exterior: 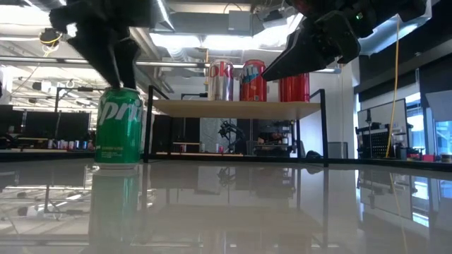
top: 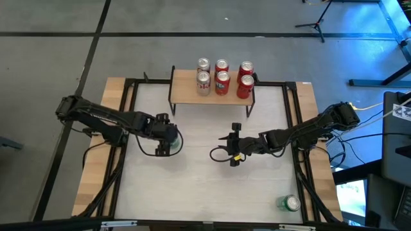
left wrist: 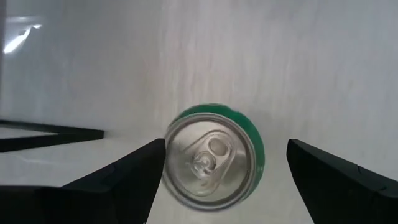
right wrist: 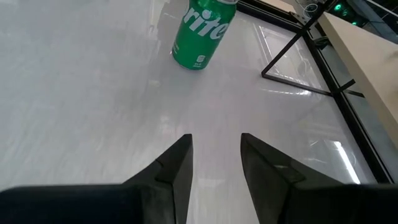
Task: Place canned beverage on shelf
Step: Put the top green soda can on the shelf, then put the green soda can on the shelf and align with the other green soda can
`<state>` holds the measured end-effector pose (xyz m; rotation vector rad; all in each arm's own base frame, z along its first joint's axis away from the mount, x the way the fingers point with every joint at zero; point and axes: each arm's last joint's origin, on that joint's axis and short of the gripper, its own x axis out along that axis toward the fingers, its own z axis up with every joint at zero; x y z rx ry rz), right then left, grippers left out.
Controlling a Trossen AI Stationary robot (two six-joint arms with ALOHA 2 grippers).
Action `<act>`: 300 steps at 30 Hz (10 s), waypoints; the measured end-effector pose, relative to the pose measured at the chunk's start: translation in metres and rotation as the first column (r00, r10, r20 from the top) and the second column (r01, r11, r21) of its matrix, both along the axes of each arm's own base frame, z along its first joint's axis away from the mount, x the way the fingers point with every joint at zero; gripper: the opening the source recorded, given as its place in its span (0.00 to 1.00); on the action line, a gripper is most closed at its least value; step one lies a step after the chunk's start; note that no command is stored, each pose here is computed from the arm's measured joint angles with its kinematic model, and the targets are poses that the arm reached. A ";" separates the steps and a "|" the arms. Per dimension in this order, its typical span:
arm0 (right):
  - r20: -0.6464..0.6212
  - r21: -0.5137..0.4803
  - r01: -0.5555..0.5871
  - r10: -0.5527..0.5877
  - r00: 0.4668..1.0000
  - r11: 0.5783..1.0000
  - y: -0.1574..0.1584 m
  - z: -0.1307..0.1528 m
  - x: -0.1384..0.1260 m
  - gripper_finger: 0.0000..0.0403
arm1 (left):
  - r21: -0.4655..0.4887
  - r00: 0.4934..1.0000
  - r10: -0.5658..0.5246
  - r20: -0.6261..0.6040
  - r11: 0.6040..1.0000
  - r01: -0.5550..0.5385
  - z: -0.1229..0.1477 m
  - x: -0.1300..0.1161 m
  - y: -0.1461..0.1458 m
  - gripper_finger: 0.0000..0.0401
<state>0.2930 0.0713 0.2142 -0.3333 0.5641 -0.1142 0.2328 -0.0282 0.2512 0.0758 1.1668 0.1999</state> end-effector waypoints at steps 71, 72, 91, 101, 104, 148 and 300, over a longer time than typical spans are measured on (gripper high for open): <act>0.003 -0.003 -0.002 0.002 1.000 1.000 0.000 0.000 0.000 0.33 | -0.061 0.999 0.034 0.012 0.998 -0.033 -0.004 0.002 0.007 0.69; 0.005 -0.003 -0.003 0.003 1.000 1.000 0.000 0.001 0.000 0.33 | -0.047 0.999 0.034 0.023 0.998 -0.033 0.006 0.003 0.008 0.69; 0.014 0.000 -0.002 0.002 1.000 1.000 0.000 0.001 0.001 0.33 | 0.155 0.976 0.069 0.207 0.983 -0.102 0.156 -0.004 0.069 0.71; 0.033 -0.015 -0.015 0.015 0.999 1.000 0.000 0.003 0.002 0.33 | 0.189 0.982 0.036 0.186 0.979 -0.072 0.178 0.019 0.125 0.72; 0.034 -0.015 -0.014 0.015 0.999 1.000 0.000 0.003 0.002 0.33 | 0.211 0.988 0.057 0.141 0.974 -0.086 0.176 0.025 0.146 0.72; -0.024 -0.015 0.005 -0.006 1.000 1.000 -0.009 -0.020 0.015 0.33 | 0.032 0.979 0.138 0.148 0.989 -0.144 0.108 0.033 0.287 0.72; -0.870 0.238 0.745 -0.204 0.449 0.624 0.193 0.056 -0.177 0.86 | 0.013 0.510 -0.155 0.846 0.963 0.271 -0.003 0.045 -0.162 0.83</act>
